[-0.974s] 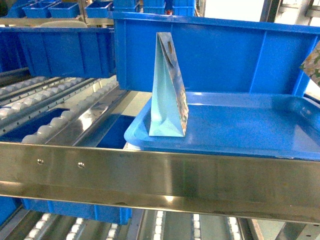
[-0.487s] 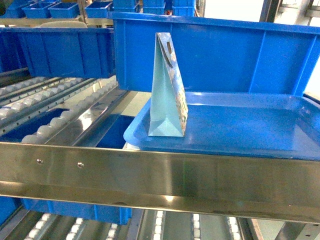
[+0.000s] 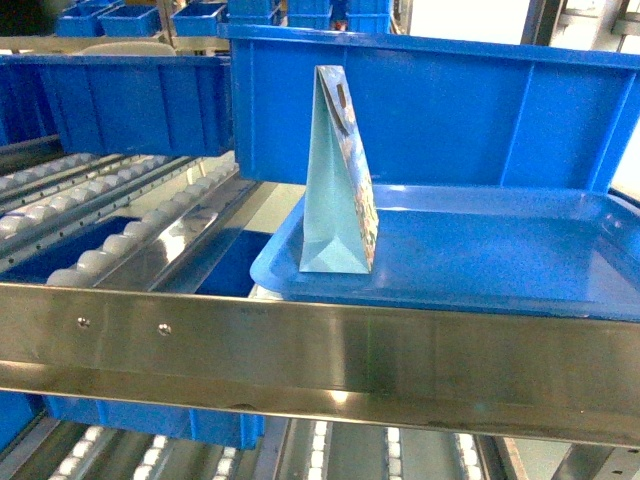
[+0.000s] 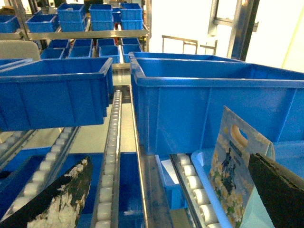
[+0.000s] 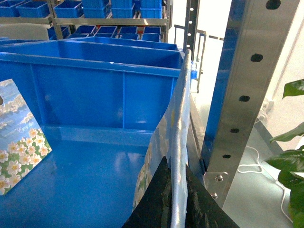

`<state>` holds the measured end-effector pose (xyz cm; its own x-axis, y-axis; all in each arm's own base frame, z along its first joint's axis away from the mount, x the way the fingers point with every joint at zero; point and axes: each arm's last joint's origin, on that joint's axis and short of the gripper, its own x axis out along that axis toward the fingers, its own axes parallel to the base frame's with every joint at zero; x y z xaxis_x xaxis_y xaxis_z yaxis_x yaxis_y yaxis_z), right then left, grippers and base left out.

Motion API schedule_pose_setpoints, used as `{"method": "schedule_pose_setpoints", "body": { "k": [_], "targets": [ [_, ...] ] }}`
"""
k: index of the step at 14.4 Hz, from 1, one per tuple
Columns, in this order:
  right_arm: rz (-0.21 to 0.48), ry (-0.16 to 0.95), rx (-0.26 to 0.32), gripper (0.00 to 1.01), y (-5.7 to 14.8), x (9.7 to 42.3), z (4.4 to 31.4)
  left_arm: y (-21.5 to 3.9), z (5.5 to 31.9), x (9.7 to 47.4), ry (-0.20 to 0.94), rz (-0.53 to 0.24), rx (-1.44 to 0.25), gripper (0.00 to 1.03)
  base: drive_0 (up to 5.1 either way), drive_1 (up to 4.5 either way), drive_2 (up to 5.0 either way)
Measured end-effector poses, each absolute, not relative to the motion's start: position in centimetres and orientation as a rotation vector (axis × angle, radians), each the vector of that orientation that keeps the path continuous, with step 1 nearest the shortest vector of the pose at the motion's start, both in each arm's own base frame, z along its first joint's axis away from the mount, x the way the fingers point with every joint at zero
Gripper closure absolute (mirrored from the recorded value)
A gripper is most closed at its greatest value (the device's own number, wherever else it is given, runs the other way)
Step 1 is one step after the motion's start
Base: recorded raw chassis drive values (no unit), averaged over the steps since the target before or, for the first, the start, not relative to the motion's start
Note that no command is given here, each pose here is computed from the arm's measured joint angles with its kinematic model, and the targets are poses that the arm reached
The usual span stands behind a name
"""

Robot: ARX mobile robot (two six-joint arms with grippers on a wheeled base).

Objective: Move flower gift bag to table near conveyor

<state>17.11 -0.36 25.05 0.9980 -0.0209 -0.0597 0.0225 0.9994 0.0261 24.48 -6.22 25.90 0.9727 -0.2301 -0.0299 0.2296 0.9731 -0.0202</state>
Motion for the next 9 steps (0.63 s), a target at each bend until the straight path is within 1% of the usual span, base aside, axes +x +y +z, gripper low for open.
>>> {"method": "schedule_pose_setpoints", "body": {
  "k": [2,5,7,8,9],
  "targets": [
    [-0.022,0.06,0.026,0.98,-0.4,17.1,25.0,-8.6,25.6,26.2,0.074,-0.3,-0.008,0.05,0.0,0.0,0.0],
    [-0.022,0.06,0.027,0.98,-0.4,17.1,25.0,-11.5,25.5,28.0,0.094,-0.355,0.022,0.05,0.0,0.0,0.0],
    [-0.022,0.06,0.026,0.98,-0.4,17.1,25.0,-13.4,25.1,29.6,0.122,-0.366,0.04,0.05,0.0,0.0,0.0],
    [-0.022,0.06,0.027,0.98,-0.4,17.1,25.0,-14.1,24.5,30.5,0.171,-0.35,0.048,0.05,0.0,0.0,0.0],
    [-0.022,0.06,0.026,0.98,-0.4,17.1,25.0,-14.7,24.2,31.1,0.207,-0.354,0.044,0.05,0.0,0.0,0.0]
  ]
}}
